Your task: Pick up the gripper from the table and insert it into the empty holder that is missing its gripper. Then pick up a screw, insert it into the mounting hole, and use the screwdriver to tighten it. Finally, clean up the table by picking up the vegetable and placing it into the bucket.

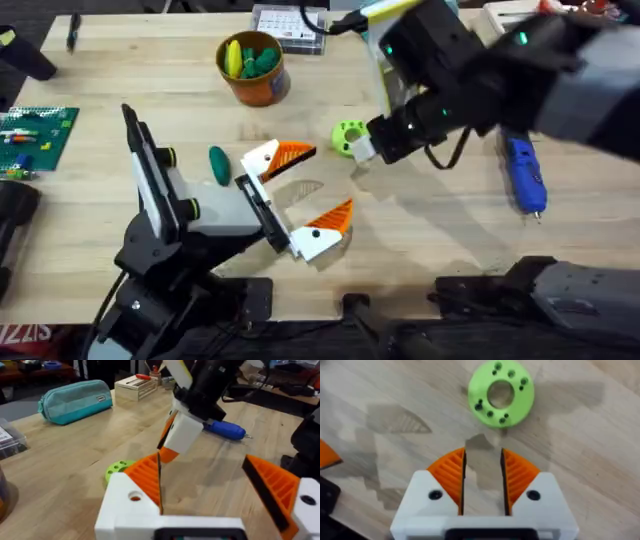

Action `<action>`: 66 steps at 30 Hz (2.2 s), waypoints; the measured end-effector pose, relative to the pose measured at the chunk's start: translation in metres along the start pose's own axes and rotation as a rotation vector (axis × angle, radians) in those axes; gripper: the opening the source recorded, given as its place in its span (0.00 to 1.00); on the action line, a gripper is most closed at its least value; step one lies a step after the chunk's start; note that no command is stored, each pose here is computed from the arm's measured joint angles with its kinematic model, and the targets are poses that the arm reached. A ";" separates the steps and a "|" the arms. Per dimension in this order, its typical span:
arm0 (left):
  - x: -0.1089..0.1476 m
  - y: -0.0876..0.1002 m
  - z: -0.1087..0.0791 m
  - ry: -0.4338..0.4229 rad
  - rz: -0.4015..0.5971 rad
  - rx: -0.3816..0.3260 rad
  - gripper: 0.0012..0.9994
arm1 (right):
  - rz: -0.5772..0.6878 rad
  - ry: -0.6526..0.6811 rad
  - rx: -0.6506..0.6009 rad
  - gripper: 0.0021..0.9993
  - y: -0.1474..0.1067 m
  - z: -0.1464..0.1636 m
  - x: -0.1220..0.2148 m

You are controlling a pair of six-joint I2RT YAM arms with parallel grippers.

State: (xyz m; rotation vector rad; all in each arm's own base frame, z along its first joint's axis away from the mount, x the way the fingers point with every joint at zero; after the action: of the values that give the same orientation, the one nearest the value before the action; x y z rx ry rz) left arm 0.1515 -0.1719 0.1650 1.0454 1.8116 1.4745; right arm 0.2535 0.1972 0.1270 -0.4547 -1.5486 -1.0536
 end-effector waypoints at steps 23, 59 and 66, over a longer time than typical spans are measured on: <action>0.000 0.000 0.000 0.000 0.000 0.002 0.99 | -0.139 0.020 -0.049 0.40 0.024 0.006 -0.049; 0.000 0.000 0.000 0.000 0.000 0.002 0.99 | -0.091 -0.001 0.020 0.40 0.020 0.004 -0.073; 0.000 0.000 0.000 0.000 0.000 0.002 0.99 | -0.083 -0.016 0.056 0.40 0.023 0.008 -0.069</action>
State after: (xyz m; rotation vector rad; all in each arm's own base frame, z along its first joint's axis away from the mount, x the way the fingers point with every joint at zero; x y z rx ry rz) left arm 0.1515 -0.1719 0.1650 1.0466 1.8137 1.4728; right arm 0.2852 0.2328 0.0720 -0.3642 -1.6190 -1.0698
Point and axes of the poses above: each hand's point on the last joint's axis, 136 mm out from that joint toward the fingers, its own x axis back along the fingers, its own z axis along the line the jaws close on, y = z × x, the point moved 1 cm from there along x, back along the fingers, and after that the axes turned 7 degrees about x, right-handed, at the moved point
